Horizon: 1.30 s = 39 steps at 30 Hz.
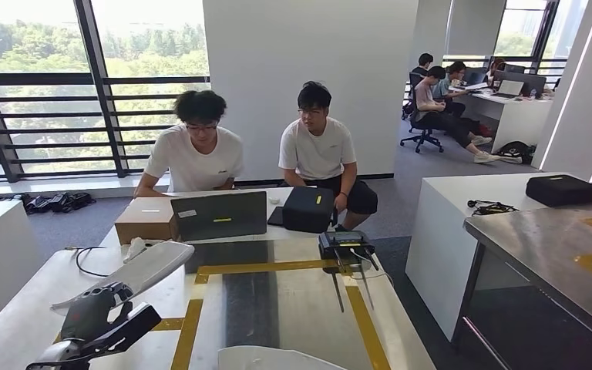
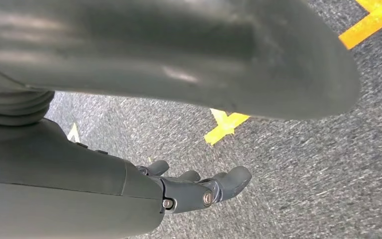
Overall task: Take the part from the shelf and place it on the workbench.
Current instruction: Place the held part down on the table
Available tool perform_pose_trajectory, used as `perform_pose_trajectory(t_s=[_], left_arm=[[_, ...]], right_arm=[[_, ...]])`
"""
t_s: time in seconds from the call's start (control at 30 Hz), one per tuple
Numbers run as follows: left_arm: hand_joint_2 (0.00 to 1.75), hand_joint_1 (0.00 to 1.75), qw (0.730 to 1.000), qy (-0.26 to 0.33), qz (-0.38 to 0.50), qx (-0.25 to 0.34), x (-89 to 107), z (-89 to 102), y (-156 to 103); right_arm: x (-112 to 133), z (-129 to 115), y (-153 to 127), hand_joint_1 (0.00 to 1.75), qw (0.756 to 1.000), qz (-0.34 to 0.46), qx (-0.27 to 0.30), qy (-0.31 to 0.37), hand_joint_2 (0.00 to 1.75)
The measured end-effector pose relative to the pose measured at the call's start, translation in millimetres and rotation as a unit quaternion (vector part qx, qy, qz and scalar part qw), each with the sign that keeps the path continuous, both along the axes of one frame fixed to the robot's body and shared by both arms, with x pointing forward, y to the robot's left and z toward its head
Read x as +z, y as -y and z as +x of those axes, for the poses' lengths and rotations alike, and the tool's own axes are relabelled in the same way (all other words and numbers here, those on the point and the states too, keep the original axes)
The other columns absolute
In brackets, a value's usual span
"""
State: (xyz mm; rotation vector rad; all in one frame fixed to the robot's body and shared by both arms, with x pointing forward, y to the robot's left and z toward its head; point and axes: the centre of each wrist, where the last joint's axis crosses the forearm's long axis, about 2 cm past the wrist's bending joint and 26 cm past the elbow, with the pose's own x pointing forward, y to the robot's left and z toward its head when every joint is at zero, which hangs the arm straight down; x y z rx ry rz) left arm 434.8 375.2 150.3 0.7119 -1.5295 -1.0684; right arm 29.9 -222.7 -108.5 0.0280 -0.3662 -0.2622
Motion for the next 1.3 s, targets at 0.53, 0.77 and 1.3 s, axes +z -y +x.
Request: perform_pose_trajectory(t_s=[0.53, 0.77, 1.3], left_arm=[[0.00, 0.00, 1.000, -0.017, -0.002, -0.015, -6.3, -1.9, 10], [0.00, 0.00, 1.000, 0.001, 0.001, -0.021, -3.5, 2.1, 29], [1.75, 0.00, 0.997, 0.068, 0.023, -0.034, 14.9, 13.8, 73]], right_arm=[[0, 0, 1, 0.00, 1.000, -0.002, -0.006, 0.001, 0.00], [0, 0, 1, 0.00, 1.000, -0.003, -0.007, 0.001, 0.00], [0, 0, -2, 0.00, 1.000, -0.004, -0.015, -0.001, 0.00]])
